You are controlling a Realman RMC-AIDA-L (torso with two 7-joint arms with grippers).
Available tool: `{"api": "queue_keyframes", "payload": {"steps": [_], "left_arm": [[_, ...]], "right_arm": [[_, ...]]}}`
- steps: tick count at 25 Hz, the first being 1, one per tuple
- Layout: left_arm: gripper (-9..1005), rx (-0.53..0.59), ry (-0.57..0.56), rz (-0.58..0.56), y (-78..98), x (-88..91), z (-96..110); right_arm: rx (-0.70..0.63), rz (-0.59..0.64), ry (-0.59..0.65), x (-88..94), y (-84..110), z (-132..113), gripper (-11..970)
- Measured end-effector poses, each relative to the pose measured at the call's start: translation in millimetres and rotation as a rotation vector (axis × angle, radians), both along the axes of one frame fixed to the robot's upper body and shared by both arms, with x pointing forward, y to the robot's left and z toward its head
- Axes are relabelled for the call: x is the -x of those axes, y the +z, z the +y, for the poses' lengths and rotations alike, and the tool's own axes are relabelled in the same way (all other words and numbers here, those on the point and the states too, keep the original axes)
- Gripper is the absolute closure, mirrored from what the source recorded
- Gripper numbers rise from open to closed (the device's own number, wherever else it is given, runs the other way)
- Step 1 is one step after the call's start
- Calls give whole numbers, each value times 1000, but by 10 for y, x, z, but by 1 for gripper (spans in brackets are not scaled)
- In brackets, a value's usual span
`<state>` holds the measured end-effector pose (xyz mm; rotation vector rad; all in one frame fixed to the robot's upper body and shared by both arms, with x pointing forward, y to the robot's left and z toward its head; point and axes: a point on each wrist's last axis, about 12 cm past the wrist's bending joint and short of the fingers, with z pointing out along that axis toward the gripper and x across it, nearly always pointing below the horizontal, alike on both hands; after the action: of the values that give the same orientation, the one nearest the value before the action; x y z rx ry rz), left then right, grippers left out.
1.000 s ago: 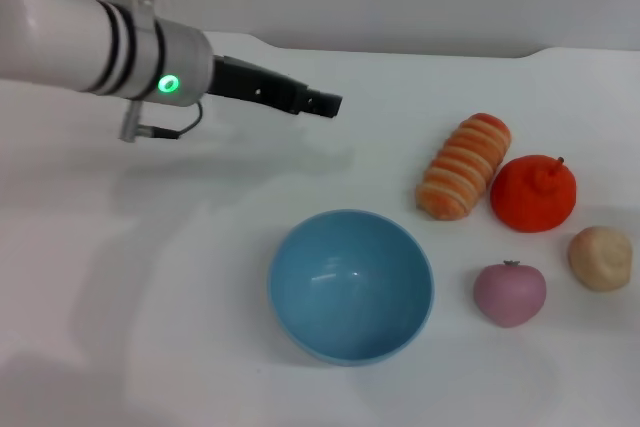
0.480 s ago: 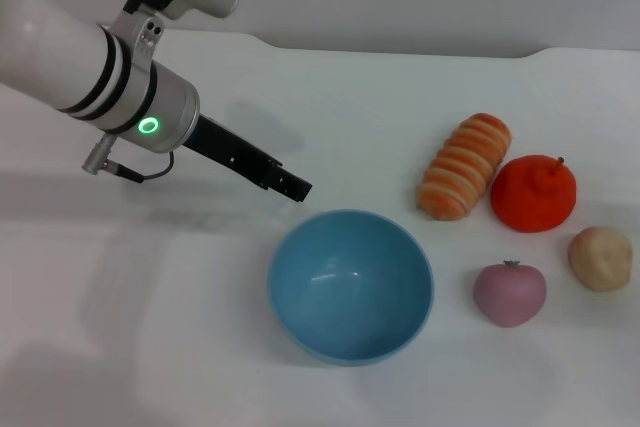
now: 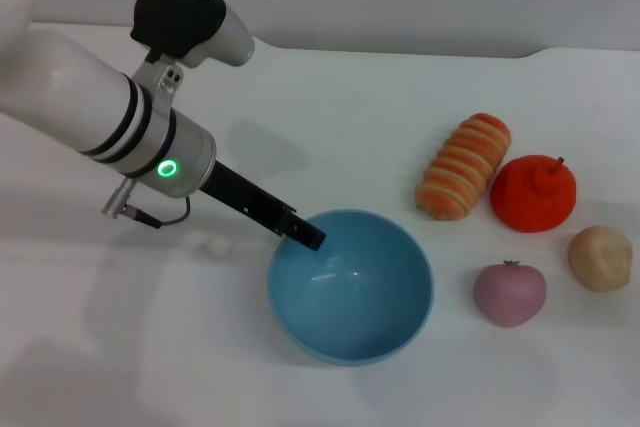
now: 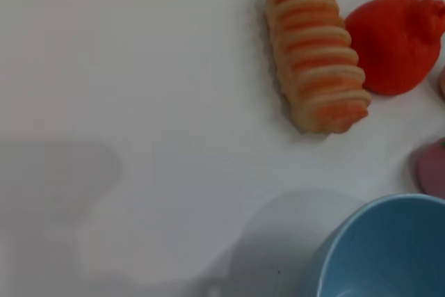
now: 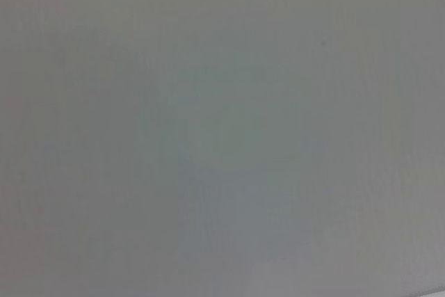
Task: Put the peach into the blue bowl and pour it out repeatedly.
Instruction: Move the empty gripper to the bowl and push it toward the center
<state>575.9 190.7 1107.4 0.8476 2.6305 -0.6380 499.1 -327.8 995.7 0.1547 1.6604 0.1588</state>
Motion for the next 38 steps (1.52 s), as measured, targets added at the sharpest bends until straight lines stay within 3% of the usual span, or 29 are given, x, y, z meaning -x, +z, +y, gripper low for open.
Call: {"api": "queue_keyframes", "payload": {"steps": [11, 20, 32, 38], "left_arm": [[240, -8, 3, 51, -192, 60, -30], [275, 0, -11, 95, -214, 80, -61], [686, 1, -2, 103, -252, 86, -61], [934, 11, 53, 39, -217, -28, -51]], "right_arm": [[5, 9, 6, 1, -11, 13, 274], [5, 15, 12, 15, -24, 26, 275], [-6, 12, 21, 16, -22, 46, 274], [-68, -2, 60, -64, 31, 77, 274]]}}
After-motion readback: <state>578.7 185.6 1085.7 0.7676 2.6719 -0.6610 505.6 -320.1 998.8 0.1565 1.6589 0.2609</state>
